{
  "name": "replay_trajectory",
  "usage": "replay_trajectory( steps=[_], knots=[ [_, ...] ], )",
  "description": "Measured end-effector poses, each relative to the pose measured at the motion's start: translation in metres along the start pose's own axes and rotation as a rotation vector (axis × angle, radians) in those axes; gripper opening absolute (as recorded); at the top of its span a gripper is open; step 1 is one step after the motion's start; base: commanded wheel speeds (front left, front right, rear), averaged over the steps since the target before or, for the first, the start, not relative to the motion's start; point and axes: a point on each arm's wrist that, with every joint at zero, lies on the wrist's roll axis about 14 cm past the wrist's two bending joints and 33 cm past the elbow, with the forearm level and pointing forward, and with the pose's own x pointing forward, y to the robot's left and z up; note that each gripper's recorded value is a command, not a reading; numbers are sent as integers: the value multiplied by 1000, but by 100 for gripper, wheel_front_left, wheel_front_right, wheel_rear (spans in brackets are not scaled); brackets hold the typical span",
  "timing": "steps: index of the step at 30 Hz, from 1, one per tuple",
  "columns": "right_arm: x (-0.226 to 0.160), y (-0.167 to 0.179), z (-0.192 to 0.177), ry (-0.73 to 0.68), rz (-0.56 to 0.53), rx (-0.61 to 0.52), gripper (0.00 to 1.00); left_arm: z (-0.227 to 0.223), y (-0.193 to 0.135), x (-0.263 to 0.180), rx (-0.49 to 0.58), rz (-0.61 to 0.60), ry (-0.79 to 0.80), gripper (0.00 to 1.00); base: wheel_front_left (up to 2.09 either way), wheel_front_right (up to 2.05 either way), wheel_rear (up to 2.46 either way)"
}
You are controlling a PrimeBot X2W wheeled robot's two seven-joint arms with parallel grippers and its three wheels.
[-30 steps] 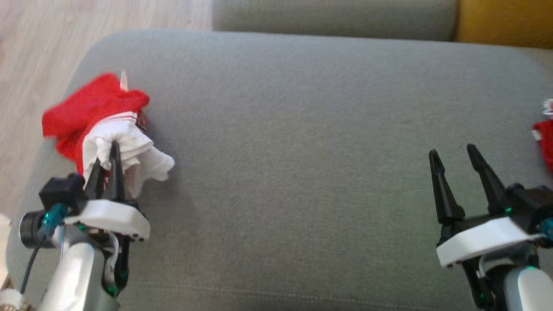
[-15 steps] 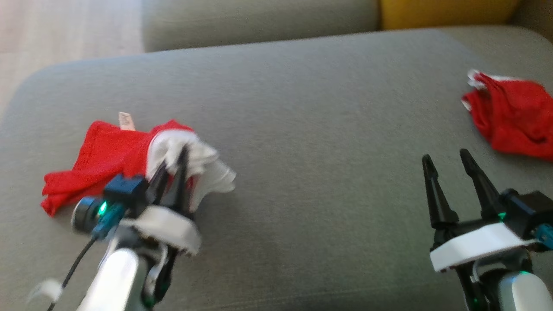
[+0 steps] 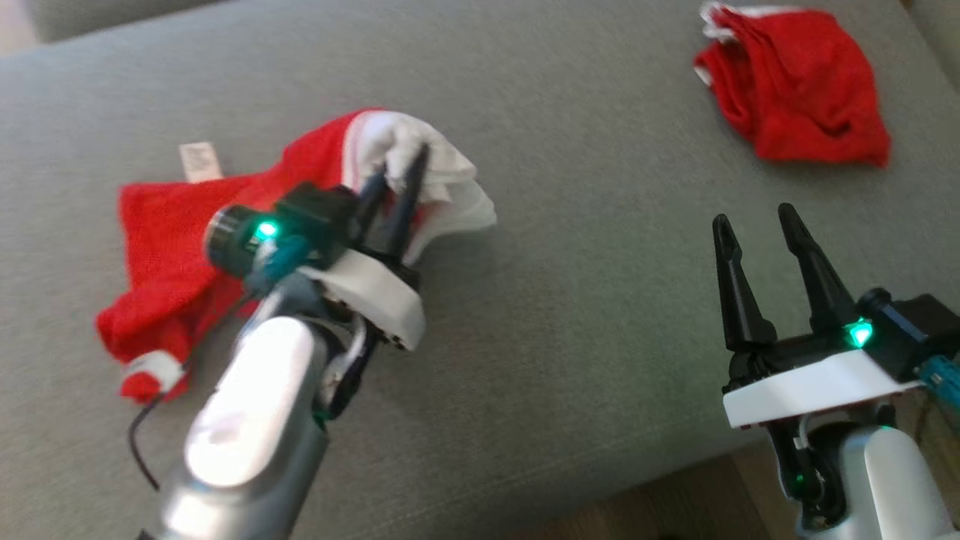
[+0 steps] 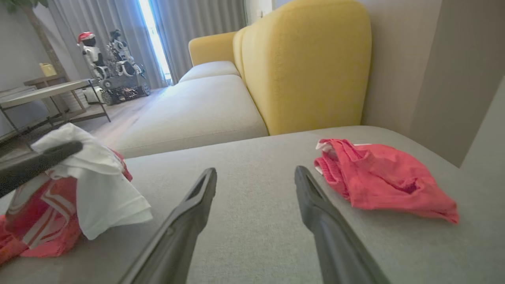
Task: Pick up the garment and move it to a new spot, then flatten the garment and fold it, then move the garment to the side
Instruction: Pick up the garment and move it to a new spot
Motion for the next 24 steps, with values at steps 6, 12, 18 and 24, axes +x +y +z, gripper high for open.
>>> replay_trajectory(
  steps=[6, 12, 18, 24],
  knots=[
    [-4, -20, -21, 50, -70, 15, 100, -68, -46, 7, -62, -164, 178, 0, 0, 0, 0],
    [2, -17, -23, 49, -59, 27, 100, -76, -59, 2, -77, -201, 193, 100, 0, 0, 0],
    [12, -4, -17, 25, -11, 27, 100, -41, -48, -6, -71, -153, 72, 100, 0, 0, 0],
    [21, 15, -7, 7, 53, 13, 100, -18, 1, -32, -76, 67, -7, 100, 0, 0, 0]
  ],
)
